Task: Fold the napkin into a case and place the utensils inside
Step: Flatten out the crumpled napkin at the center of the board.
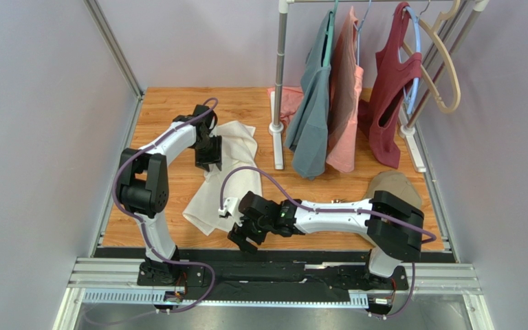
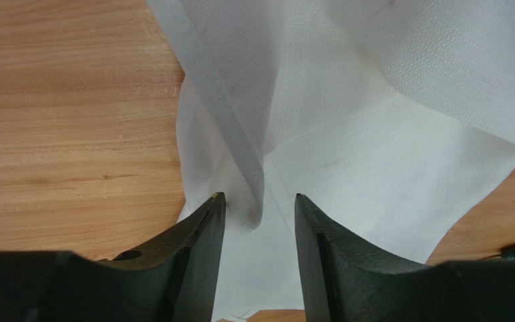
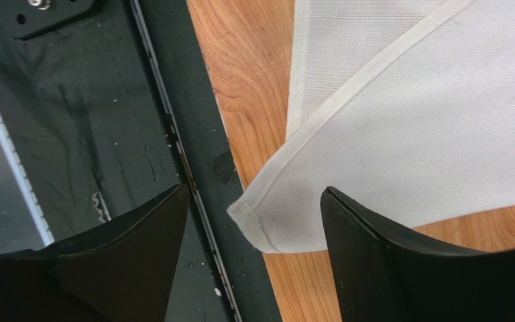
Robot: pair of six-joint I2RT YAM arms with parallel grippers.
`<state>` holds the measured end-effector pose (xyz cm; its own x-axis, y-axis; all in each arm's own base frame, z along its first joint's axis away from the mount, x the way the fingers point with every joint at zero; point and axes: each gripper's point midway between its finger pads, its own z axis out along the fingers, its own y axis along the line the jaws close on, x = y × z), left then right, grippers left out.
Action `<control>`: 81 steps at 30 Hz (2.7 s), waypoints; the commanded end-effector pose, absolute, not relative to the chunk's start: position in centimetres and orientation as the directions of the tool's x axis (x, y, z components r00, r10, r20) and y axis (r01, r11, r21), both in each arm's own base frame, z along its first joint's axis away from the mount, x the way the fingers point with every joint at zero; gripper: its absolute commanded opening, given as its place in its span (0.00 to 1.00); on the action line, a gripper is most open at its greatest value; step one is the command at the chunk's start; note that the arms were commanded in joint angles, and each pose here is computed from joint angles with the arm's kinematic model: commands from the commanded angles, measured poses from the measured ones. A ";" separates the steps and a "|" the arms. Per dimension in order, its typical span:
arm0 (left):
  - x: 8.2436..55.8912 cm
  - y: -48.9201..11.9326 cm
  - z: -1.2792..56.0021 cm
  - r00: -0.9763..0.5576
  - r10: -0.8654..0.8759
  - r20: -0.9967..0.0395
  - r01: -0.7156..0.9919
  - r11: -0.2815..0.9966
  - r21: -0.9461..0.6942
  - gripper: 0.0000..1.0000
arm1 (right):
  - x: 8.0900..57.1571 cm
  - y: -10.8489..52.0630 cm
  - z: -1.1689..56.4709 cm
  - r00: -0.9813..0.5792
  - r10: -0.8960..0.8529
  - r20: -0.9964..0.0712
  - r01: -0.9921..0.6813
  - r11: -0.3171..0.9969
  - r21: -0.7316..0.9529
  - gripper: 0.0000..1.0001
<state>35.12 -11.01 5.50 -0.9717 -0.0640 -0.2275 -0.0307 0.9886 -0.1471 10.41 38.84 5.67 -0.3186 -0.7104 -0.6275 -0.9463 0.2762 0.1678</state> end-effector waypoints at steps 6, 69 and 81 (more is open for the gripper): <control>36.9 -11.4 9.1 -0.941 -0.098 -0.323 -0.041 0.983 -0.178 0.07 | 17.0 37.9 5.1 -0.325 -0.673 -0.665 -0.841 0.527 -0.123 0.23; 41.1 11.0 25.9 -0.281 -0.582 -0.763 -0.690 0.675 -0.261 0.66 | 54.6 37.3 26.0 -0.302 -0.067 -0.951 -0.497 0.862 0.097 0.79; 40.6 -3.8 17.2 -0.698 -0.561 -0.446 -0.298 0.793 -0.532 0.35 | 43.4 41.6 18.8 -0.602 -0.067 -0.796 -0.556 0.751 0.357 0.51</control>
<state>39.48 3.22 21.09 -0.4909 -0.6452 -0.5855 -0.4780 0.7613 -0.4381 47.01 39.27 19.87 -0.5036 -0.1100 -0.8569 -0.5643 0.7929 0.2299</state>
